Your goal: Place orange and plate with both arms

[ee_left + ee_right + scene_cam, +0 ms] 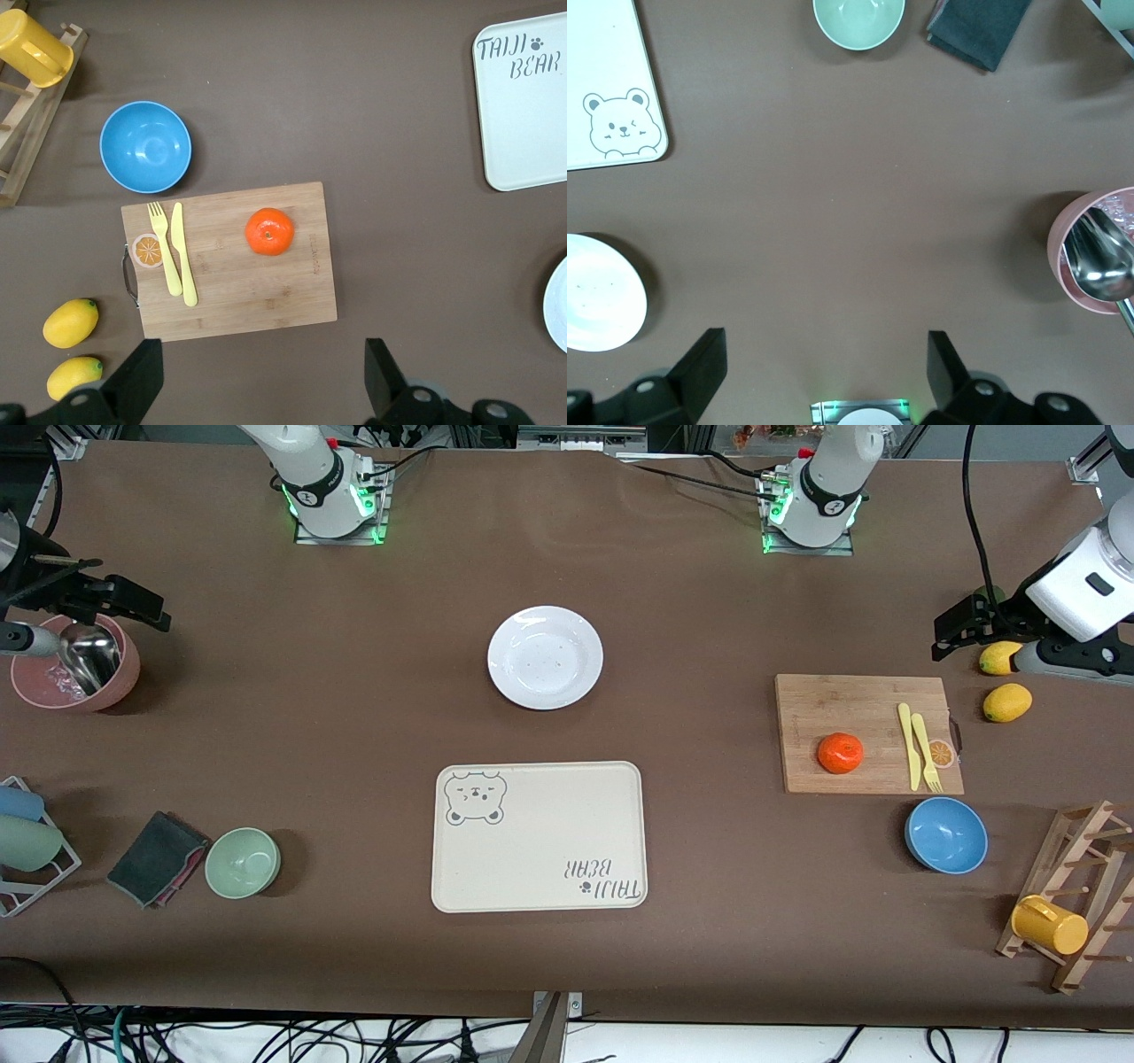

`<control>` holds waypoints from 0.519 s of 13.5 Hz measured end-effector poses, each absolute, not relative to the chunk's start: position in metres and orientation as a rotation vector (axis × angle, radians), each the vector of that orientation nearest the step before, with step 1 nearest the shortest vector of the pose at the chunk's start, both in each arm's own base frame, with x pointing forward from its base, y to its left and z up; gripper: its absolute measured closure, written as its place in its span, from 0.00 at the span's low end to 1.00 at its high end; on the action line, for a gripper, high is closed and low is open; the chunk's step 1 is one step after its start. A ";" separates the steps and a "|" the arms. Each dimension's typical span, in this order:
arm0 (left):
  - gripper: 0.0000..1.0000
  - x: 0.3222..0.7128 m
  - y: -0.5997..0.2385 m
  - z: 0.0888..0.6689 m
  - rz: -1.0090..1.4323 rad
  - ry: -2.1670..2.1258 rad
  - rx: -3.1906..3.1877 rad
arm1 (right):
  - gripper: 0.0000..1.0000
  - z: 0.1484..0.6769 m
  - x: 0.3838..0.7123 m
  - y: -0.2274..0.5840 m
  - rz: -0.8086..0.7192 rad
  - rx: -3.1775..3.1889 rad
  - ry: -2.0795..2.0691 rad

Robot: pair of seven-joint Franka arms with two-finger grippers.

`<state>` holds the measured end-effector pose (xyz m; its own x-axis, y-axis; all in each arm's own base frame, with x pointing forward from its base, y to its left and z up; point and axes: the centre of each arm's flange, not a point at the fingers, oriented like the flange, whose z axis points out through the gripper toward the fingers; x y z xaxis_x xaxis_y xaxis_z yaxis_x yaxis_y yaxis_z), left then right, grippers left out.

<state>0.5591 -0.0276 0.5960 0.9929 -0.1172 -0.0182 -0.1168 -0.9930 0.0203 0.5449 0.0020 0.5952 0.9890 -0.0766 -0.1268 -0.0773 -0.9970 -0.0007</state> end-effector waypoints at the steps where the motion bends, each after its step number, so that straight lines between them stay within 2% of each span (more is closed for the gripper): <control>1: 0.00 0.559 -0.028 0.596 -0.030 -0.183 3.117 | 0.00 0.593 0.546 0.002 0.206 -3.127 0.120; 7: 0.00 0.559 -0.028 0.596 -0.031 -0.183 3.117 | 0.00 0.589 0.548 0.002 0.217 -3.127 0.119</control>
<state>0.5591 -0.0276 0.5960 0.9929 -0.1172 -0.0187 -0.1168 -0.9929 0.0203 0.5479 0.0022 0.5891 0.9876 -0.0754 -0.1379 -0.0760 -0.9971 0.0005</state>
